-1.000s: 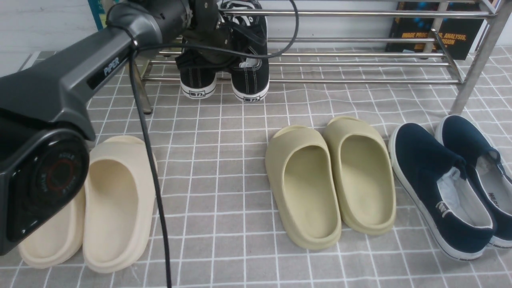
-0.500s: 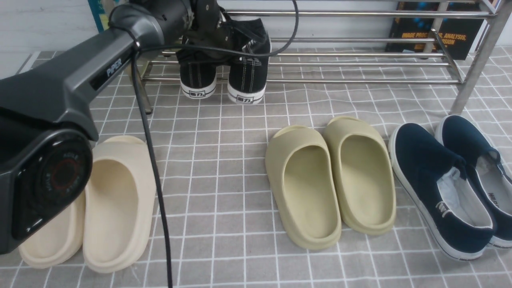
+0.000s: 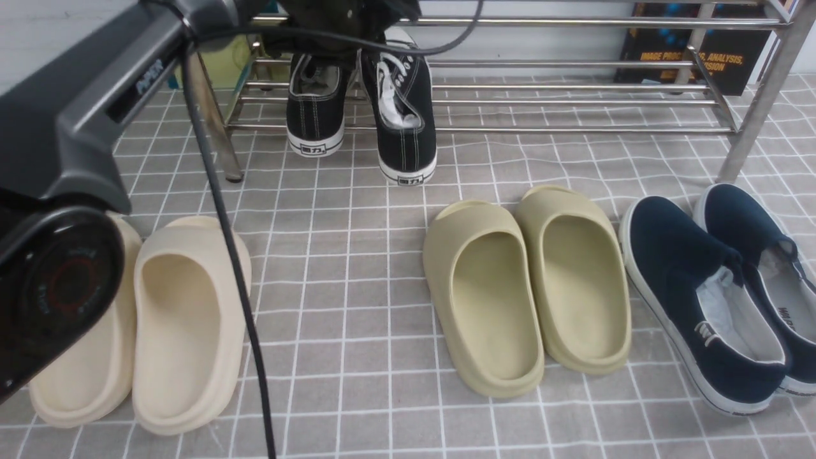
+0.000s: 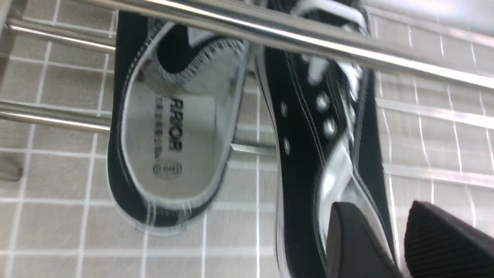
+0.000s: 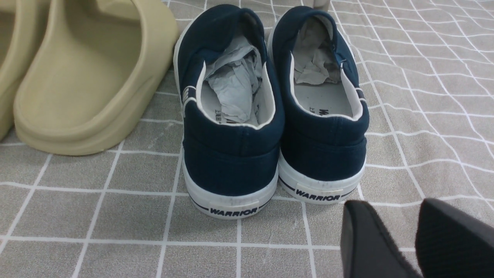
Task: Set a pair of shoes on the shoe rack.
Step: Use the left arm to put a shoe into the shoe rack
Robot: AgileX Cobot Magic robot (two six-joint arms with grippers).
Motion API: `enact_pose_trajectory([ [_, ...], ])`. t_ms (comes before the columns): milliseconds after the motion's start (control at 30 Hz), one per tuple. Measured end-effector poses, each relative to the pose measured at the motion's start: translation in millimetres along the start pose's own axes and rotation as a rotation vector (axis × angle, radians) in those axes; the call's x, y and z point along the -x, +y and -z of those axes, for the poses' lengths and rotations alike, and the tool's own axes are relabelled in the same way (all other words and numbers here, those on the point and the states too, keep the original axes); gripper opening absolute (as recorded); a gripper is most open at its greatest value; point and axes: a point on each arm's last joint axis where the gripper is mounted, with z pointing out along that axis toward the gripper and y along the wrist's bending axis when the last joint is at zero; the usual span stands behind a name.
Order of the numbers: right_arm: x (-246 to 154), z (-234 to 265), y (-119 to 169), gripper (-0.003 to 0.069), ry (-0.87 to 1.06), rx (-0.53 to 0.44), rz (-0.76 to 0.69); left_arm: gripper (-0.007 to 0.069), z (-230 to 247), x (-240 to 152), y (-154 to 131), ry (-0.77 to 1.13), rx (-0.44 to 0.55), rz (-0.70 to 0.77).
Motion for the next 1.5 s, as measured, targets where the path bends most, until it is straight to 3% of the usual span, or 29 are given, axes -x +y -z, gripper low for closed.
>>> enact_pose_trajectory([
  [167,0.0,0.0,0.0,0.0239,0.000,0.000,0.000,0.0221,3.8,-22.6,-20.4,0.126,0.002,-0.150],
  [433,0.0,0.0,0.0,0.0239,0.000,0.000,0.000,-0.0010,-38.5,-61.3,-36.8,0.268,0.009,-0.227],
  [633,0.0,0.0,0.0,0.0239,0.000,0.000,0.000,-0.0013,-69.2,-76.0,-32.4,0.304,0.032,-0.225],
  [967,0.0,0.0,0.0,0.0239,0.000,0.000,0.000,-0.0013,-77.3,-58.6,-30.0,0.075,0.104,-0.150],
  [1267,0.0,0.0,0.0,0.0239,0.000,0.000,0.000,-0.0013,-83.4,-53.5,-29.4,0.004,0.089,-0.141],
  [1367,0.0,0.0,0.0,0.0239,0.000,0.000,0.000,-0.0013,-81.7,-52.5,-29.6,0.001,0.089,-0.141],
  [1500,0.0,0.0,0.0,0.0239,0.000,0.000,0.000,-0.0013,-43.8,-35.7,-32.5,-0.028,0.085,-0.150],
])
